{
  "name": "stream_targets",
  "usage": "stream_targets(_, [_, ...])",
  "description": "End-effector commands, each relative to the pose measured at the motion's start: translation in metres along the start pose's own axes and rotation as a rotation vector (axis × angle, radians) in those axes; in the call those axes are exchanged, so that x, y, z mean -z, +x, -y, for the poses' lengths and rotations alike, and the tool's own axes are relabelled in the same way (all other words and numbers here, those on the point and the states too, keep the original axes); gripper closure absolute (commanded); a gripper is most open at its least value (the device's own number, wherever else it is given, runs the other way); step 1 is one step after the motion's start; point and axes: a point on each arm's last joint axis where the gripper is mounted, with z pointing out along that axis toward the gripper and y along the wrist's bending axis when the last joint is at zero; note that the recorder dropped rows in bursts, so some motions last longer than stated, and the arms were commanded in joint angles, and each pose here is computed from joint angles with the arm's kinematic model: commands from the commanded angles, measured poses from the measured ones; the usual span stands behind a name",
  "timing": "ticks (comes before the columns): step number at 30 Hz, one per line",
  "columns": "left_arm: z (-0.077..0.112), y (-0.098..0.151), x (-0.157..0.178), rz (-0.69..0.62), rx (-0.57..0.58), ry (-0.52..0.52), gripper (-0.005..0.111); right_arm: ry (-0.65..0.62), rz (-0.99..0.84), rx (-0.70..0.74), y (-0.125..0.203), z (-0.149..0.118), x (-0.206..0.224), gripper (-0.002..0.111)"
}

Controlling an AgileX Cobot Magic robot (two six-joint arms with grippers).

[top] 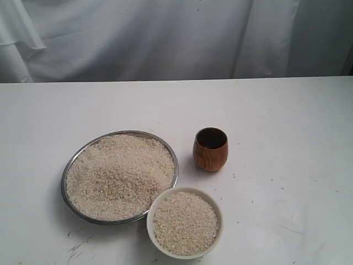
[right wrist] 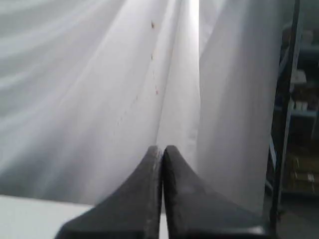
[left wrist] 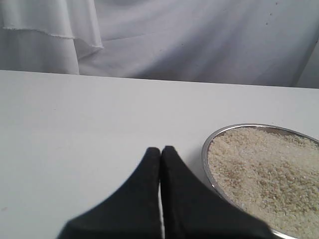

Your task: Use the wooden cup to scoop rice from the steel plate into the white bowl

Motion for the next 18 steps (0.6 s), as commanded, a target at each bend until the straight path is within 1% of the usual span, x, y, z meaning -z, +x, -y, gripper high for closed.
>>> stream_targets(1, [0.0, 0.001, 0.0, 0.007, 0.004, 0.002, 0.107, -0.003, 0.172, -0.022, -0.015, 0.0, 0.002, 0.108])
stream_targets(3, [0.0, 0.001, 0.0, 0.007, 0.004, 0.002, 0.107, -0.004, 0.192, -0.028, -0.016, 0.0, 0.002, 0.108])
stream_targets(5, [0.0, 0.001, 0.0, 0.007, 0.004, 0.002, 0.107, -0.011, 0.242, -0.073, -0.021, 0.0, 0.003, 0.108])
stream_targets(6, [0.0, 0.001, 0.0, 0.007, 0.004, 0.002, 0.107, -0.022, 0.272, -0.143, -0.024, 0.0, 0.004, 0.108])
stream_targets(9, [0.0, 0.001, 0.0, 0.007, 0.004, 0.002, 0.107, -0.087, 0.328, -0.458, -0.029, -0.001, 0.005, 0.108])
stream_targets(10, [0.0, 0.001, 0.0, 0.007, 0.004, 0.002, 0.107, -0.094, 0.336, -0.517, -0.03, -0.001, 0.005, 0.108])
stream_targets(12, [0.0, 0.001, 0.0, 0.007, 0.004, 0.002, 0.107, -0.081, 0.332, -0.523, -0.029, 0.001, 0.004, 0.108])
stream_targets(14, [0.0, 0.001, 0.0, 0.007, 0.004, 0.002, 0.107, 0.003, 0.311, -0.577, -0.026, 0.008, -0.002, 0.108])
stream_targets(15, [0.0, 0.001, 0.0, 0.007, 0.004, 0.002, 0.107, 0.07, 0.341, -0.587, -0.035, 0.016, -0.009, 0.108])
stream_targets(16, [0.0, 0.001, 0.0, 0.007, 0.004, 0.002, 0.107, 0.098, 0.361, -0.543, -0.046, 0.02, -0.016, 0.108])
stream_targets(17, [0.0, 0.001, 0.0, 0.007, 0.004, 0.002, 0.107, 0.113, 0.375, -0.444, -0.066, 0.022, -0.033, 0.108])
stream_targets(18, [0.0, 0.001, 0.0, 0.007, 0.004, 0.002, 0.107, 0.099, 0.371, -0.354, -0.081, 0.022, -0.051, 0.108])
